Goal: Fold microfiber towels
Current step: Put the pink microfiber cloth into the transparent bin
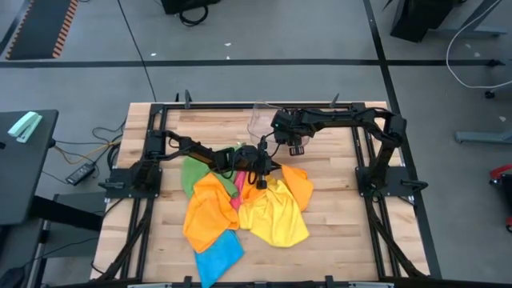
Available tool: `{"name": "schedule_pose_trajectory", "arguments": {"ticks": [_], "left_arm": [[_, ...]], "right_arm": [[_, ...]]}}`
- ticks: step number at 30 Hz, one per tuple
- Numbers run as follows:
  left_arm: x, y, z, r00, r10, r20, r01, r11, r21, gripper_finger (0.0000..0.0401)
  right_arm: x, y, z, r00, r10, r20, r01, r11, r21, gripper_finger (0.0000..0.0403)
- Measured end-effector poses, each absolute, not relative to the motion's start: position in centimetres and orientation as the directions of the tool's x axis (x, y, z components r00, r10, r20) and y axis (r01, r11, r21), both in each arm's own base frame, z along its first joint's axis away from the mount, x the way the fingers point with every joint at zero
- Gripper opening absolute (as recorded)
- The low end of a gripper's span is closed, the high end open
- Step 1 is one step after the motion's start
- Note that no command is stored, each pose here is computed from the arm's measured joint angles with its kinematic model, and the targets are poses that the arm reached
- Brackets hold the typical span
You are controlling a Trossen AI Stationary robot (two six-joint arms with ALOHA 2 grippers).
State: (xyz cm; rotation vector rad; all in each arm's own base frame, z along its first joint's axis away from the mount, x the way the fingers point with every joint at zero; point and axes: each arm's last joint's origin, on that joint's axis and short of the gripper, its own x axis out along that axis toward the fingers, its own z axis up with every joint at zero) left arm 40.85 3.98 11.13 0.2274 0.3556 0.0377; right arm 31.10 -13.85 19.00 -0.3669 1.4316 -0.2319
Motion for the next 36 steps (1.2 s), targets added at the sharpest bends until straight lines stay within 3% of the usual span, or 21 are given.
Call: {"name": "schedule_pose_trajectory", "arguments": {"ticks": [15,28,36], "left_arm": [[40.9,4.0,11.1,0.937,0.076,-0.340,0.003,0.974,0.226,0.0027],[40.9,4.0,11.2,0.938,0.077,-0.339,0.002,0.974,0.227,0.0020],[40.9,4.0,11.2,0.938,0.077,-0.338,0.002,0.974,0.227,0.0033]], "right_arm": [[30.2,-15.1,18.9,0.120,-0.300,-0.946,0.029,0.954,-0.298,0.0173],[30.4,-15.5,19.9,0.121,-0.305,-0.945,0.037,0.952,-0.303,0.0211],[30.3,-15.2,20.3,0.117,-0.225,-0.967,0.058,0.974,-0.219,0.0218]]}}
